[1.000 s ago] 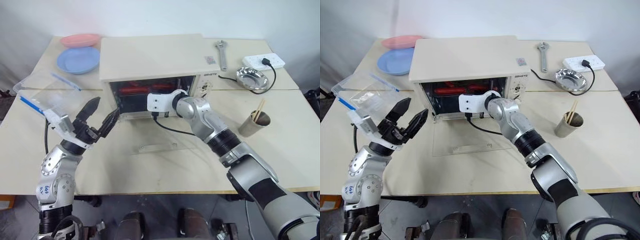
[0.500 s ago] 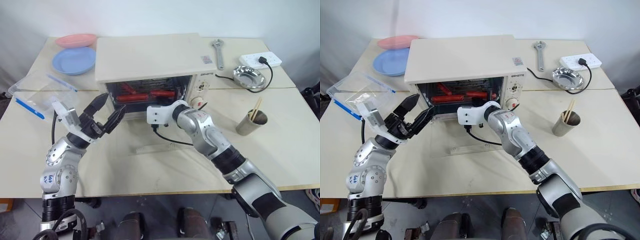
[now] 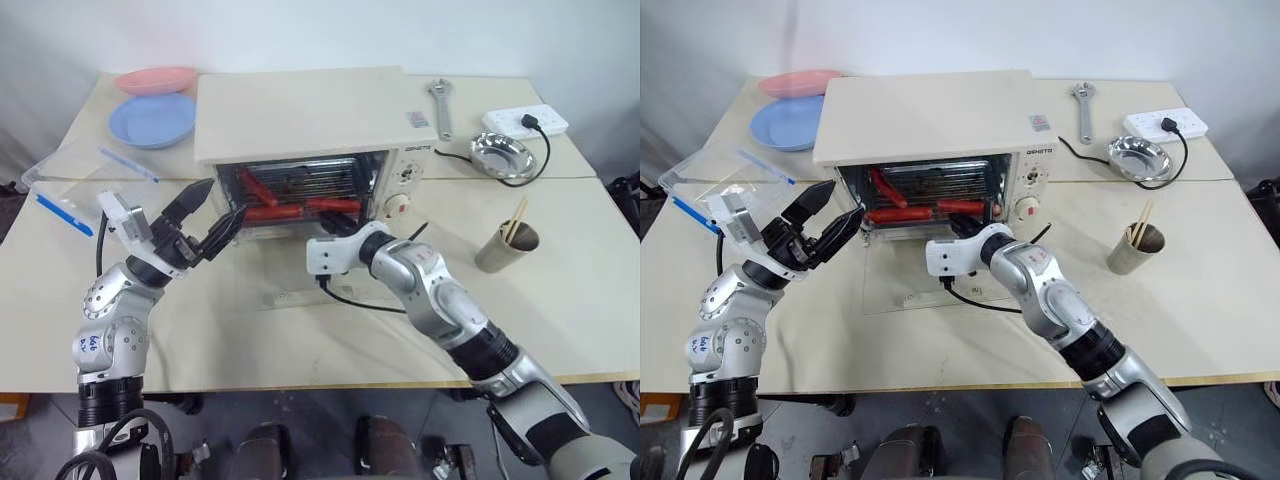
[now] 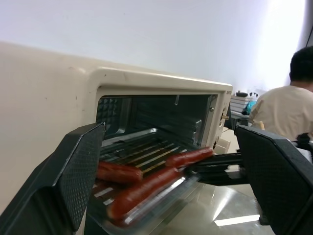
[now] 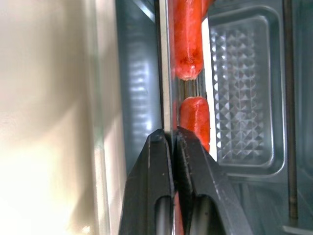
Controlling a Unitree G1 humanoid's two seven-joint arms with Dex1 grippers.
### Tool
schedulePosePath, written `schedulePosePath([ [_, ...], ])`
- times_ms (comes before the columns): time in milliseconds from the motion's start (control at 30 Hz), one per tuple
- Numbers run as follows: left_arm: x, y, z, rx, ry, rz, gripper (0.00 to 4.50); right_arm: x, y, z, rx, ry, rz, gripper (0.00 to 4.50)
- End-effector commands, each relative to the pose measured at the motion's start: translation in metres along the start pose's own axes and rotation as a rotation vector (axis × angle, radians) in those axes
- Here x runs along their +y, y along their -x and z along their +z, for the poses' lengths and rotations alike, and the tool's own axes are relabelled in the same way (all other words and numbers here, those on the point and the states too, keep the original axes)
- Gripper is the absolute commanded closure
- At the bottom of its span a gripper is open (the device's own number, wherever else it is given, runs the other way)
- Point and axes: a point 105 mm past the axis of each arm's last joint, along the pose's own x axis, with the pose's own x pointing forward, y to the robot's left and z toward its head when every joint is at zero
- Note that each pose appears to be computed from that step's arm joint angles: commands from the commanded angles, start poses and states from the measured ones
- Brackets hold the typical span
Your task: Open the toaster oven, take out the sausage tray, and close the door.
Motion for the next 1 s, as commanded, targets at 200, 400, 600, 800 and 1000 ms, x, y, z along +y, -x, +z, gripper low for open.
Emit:
schedulePosePath([
  [200, 0.013, 0.002, 0.013, -0.01, -0.057, 0.007, 0.0, -0.018, 0.027, 0.01, -0.054, 0.042, -0.057, 4.46],
  [400, 0.018, 0.001, 0.012, -0.003, -0.063, 0.0, 0.0, -0.013, 0.042, 0.012, -0.073, 0.048, -0.047, 4.46],
  [600, 0.019, 0.007, 0.011, 0.03, -0.051, 0.0, 0.0, -0.004, 0.06, 0.016, -0.112, 0.048, -0.01, 4.46],
  [800, 0.019, 0.02, 0.011, 0.078, -0.033, 0.028, 0.0, -0.002, 0.072, 0.017, -0.154, 0.072, -0.024, 4.46],
  [1000, 0.013, 0.03, 0.015, 0.149, 0.17, 0.09, 0.0, -0.009, 0.079, 0.022, -0.219, 0.095, -0.08, 4.46],
])
